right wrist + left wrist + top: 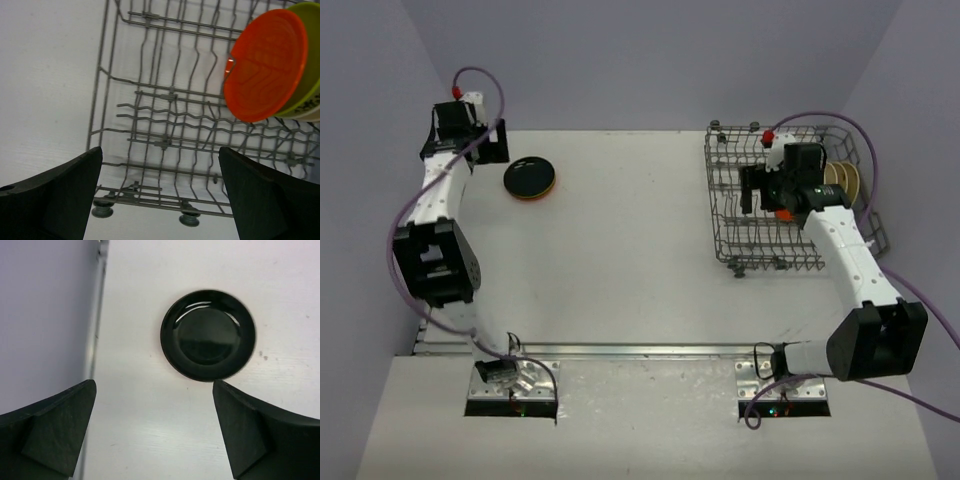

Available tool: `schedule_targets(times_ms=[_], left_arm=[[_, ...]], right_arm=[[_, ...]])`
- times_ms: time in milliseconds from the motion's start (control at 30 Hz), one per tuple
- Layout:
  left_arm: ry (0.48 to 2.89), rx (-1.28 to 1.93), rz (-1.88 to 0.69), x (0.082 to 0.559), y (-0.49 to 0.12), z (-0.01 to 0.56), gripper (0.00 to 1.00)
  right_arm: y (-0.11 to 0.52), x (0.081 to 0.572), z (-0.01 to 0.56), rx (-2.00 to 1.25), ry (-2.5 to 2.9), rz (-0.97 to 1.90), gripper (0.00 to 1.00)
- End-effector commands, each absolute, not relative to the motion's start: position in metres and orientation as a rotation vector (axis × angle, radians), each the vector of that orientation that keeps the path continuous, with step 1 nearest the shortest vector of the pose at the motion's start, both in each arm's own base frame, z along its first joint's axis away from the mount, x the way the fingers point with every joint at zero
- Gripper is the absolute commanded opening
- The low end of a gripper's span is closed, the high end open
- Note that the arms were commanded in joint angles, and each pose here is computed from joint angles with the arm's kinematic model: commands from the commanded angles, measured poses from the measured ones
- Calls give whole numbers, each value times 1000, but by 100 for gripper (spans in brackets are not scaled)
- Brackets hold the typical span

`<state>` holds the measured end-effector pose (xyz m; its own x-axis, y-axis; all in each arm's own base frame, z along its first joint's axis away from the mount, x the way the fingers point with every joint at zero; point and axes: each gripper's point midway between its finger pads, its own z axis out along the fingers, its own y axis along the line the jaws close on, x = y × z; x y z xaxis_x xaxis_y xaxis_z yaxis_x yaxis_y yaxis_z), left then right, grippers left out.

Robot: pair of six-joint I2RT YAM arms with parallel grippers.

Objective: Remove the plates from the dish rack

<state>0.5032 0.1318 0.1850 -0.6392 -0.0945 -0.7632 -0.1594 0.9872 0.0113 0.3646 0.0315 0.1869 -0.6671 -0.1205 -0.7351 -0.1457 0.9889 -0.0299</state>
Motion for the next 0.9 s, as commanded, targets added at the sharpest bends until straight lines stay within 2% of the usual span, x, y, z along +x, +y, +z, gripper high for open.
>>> schedule_targets(times_ms=[0, 133, 400, 867], left_arm=[[1843, 110, 433, 460, 60, 319, 100], [1803, 221, 385, 436, 2, 325, 100], [1795, 289, 392, 421, -50, 316, 100], [1809, 291, 374, 419, -60, 305, 100]], right_arm=[[-22, 396, 196, -116, 2288, -157, 99], [-58, 412, 190, -86, 2315, -207, 99], [-84, 442, 173, -96, 2337, -206, 99], [-91, 472, 155, -138, 2346, -205, 95]])
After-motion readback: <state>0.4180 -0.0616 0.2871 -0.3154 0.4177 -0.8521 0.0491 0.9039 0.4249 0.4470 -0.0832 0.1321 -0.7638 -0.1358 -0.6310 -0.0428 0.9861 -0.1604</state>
